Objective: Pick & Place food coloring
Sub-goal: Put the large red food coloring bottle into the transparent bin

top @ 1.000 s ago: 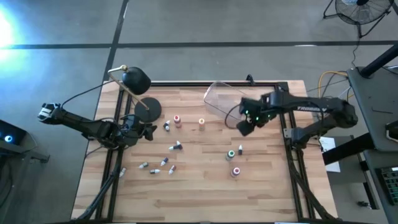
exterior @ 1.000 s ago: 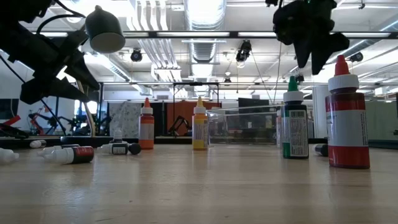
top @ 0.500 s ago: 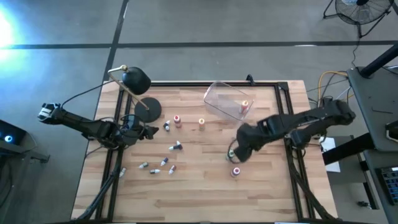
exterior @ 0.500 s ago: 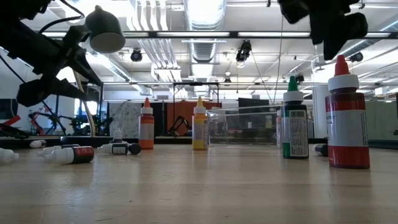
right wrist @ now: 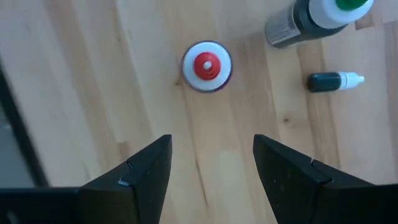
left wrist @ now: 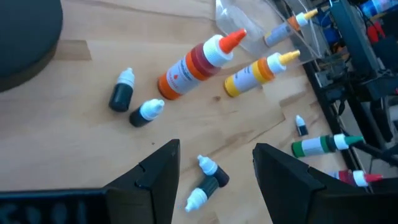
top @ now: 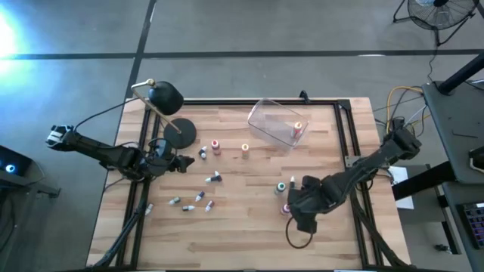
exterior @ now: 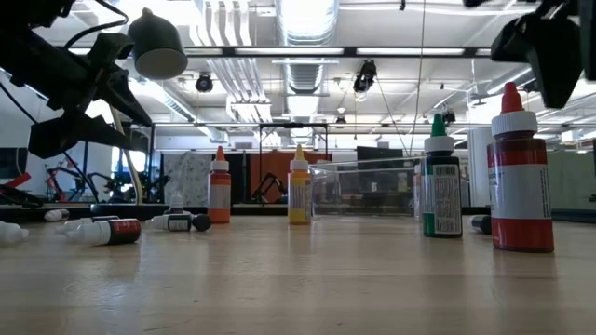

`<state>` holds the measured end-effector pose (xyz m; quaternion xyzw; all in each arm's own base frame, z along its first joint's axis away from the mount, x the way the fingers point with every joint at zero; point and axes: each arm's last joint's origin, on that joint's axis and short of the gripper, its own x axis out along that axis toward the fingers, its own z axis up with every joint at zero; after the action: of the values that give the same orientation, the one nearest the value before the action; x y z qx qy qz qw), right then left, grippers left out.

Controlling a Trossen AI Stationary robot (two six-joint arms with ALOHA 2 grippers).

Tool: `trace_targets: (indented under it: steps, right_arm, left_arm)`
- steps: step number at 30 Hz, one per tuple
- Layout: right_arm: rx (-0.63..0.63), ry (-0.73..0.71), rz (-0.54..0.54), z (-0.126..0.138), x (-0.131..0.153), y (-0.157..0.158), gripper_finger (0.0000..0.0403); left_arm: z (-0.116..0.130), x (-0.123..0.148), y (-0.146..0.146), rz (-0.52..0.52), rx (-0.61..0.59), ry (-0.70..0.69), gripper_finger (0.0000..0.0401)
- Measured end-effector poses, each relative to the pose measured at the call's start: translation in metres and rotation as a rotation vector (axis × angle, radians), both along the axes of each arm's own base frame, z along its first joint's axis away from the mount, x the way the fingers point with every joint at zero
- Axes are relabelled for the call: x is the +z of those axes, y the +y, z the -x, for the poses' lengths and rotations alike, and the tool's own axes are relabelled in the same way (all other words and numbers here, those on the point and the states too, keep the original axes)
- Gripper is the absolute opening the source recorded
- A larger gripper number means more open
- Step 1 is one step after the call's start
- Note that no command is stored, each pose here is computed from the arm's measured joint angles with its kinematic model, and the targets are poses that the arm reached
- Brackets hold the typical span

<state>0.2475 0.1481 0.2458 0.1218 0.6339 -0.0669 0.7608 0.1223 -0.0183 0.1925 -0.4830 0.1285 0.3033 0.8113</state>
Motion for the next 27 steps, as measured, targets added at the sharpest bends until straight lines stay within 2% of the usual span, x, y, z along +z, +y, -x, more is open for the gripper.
trace_targets:
  steps: [7,15,27]
  right_arm:
    - [-0.011,0.006,0.037,-0.010,-0.015,0.004,0.0219]
    - [-0.030,-0.061,0.055,-0.018,-0.016,0.003,0.0219]
    - [-0.022,-0.078,0.060,-0.027,-0.017,-0.007,0.0219]
  left_arm:
    - [0.000,0.000,-0.001,-0.046,-0.071,0.036,0.0177]
    - [0.000,0.000,-0.001,-0.089,-0.099,0.056,0.0177]
    - [0.000,0.000,-0.001,-0.108,-0.112,0.065,0.0177]
